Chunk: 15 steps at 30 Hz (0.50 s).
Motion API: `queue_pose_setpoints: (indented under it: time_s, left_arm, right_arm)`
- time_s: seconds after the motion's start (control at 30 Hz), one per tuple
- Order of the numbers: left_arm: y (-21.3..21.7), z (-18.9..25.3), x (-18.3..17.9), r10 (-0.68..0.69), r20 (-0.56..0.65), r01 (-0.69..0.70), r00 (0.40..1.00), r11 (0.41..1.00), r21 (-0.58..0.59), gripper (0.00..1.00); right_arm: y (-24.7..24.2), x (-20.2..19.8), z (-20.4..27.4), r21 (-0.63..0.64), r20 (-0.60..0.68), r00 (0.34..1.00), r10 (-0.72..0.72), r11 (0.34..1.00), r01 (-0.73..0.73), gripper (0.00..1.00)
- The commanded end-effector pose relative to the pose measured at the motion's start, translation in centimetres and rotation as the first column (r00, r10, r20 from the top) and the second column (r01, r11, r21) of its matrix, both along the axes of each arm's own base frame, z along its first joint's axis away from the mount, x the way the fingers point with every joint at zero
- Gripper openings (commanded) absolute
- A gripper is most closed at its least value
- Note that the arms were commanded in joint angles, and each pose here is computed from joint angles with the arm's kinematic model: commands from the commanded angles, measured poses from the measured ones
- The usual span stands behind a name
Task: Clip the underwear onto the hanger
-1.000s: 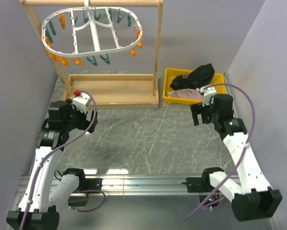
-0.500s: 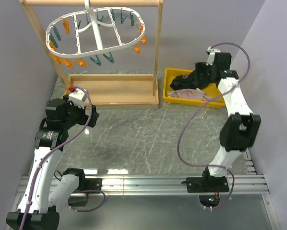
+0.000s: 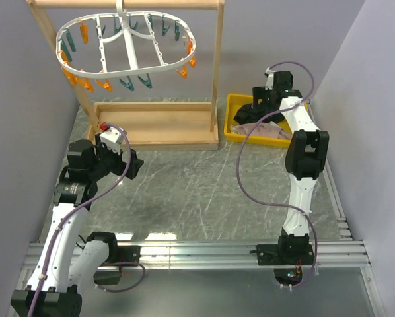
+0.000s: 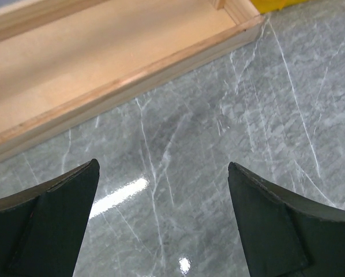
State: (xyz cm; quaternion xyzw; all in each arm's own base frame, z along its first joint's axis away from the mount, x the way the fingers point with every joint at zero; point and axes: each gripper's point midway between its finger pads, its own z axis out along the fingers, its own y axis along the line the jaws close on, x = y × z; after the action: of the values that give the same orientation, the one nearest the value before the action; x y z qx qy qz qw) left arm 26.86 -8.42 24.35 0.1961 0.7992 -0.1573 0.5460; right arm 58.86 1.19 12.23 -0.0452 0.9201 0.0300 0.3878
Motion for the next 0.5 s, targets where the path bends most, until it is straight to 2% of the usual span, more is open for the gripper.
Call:
queue_pose_setpoints:
  time_s: [0.0,0.2,0.27,0.3,0.4,0.43,0.47]
  left_arm:
    - [-0.6,0.3,0.2,-0.029,0.026,0.029,0.999,0.999,-0.024,0.99]
    - [-0.5,-0.1,0.3,-0.022,0.017,0.022,1.000,1.000,-0.021,0.99]
    - [-0.5,0.1,0.4,-0.023,0.022,0.023,1.000,1.000,-0.014,0.99]
    - [-0.4,0.2,0.4,-0.021,0.023,0.021,1.000,1.000,-0.012,0.99]
    - [-0.4,0.3,0.5,-0.020,0.027,0.020,0.999,1.000,-0.006,0.99]
    - [-0.3,0.5,0.5,-0.016,0.029,0.017,0.999,1.000,-0.006,0.99]
    - [-0.3,0.6,0.5,-0.016,0.032,0.016,0.999,1.000,-0.007,0.99]
  right_arm:
    - [2.8,2.1,1.9,-0.010,0.093,0.995,0.047,0.999,-0.046,1.00]
    - [3.3,3.9,-0.6,-0.060,0.095,0.995,0.017,0.998,-0.012,0.97]
    - [3.4,4.3,-1.2,-0.073,0.102,0.995,0.002,0.997,0.006,0.85]
    - [3.3,4.6,-1.0,-0.069,0.115,0.993,-0.003,0.998,0.011,0.75]
    - [2.8,4.6,-1.0,-0.086,0.123,0.992,-0.030,0.996,0.041,0.61]
    - [2.7,4.6,-0.4,-0.090,0.133,0.991,-0.031,0.995,0.043,0.44]
    - [2.5,4.5,-0.1,-0.093,0.139,0.990,-0.033,0.995,0.046,0.33]
